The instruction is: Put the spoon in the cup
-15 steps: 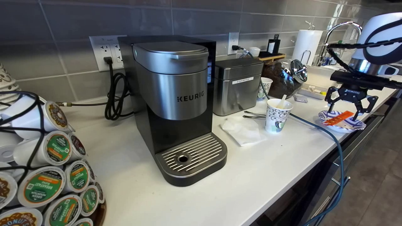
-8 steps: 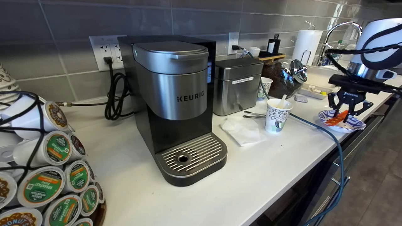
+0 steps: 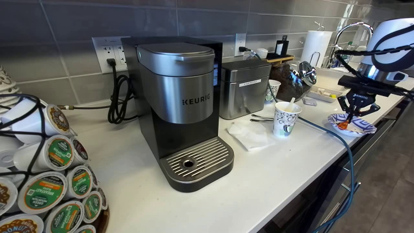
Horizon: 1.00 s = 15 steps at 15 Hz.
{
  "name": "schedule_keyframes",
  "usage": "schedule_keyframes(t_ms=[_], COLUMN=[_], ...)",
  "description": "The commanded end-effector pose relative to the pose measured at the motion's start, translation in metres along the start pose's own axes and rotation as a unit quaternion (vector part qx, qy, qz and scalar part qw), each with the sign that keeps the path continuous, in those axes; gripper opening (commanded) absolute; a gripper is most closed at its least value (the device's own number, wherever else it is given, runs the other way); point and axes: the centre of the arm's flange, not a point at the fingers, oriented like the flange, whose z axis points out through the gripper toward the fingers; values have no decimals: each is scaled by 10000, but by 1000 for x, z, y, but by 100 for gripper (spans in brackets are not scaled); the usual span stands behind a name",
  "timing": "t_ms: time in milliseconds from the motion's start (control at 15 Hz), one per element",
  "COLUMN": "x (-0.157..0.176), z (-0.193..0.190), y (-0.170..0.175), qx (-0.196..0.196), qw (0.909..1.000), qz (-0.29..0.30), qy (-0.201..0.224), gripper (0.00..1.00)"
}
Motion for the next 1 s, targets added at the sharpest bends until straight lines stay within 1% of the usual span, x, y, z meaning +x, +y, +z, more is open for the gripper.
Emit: schedule_keyframes(t_ms=[0,133,267,333,467,600,667,733,800,867,933], x=[-17,-29,-46,-57,-88,-115,-118,-110,-96,-89,-81], z=[-31,-56,-75,-81,-86,-89,-89,-92,-105,-110,-113], y=[14,20,17,14,5,1,0,-2,-9,-8,-7], qx=[434,927,1443,1698,2229,2772,3050,3235,2978,3106,3148], qw=[9986,9938,9850,9791,9633,9422,9317,9249,9368,9322,9304], qz=[-243,-485,-698,-767,-929,-1122,-1122,-982,-1256,-1204,-1161], qy=[181,365,636,819,1173,1511,1624,1739,1339,1413,1474], gripper=[0,0,0,0,0,0,0,0,1,1,1])
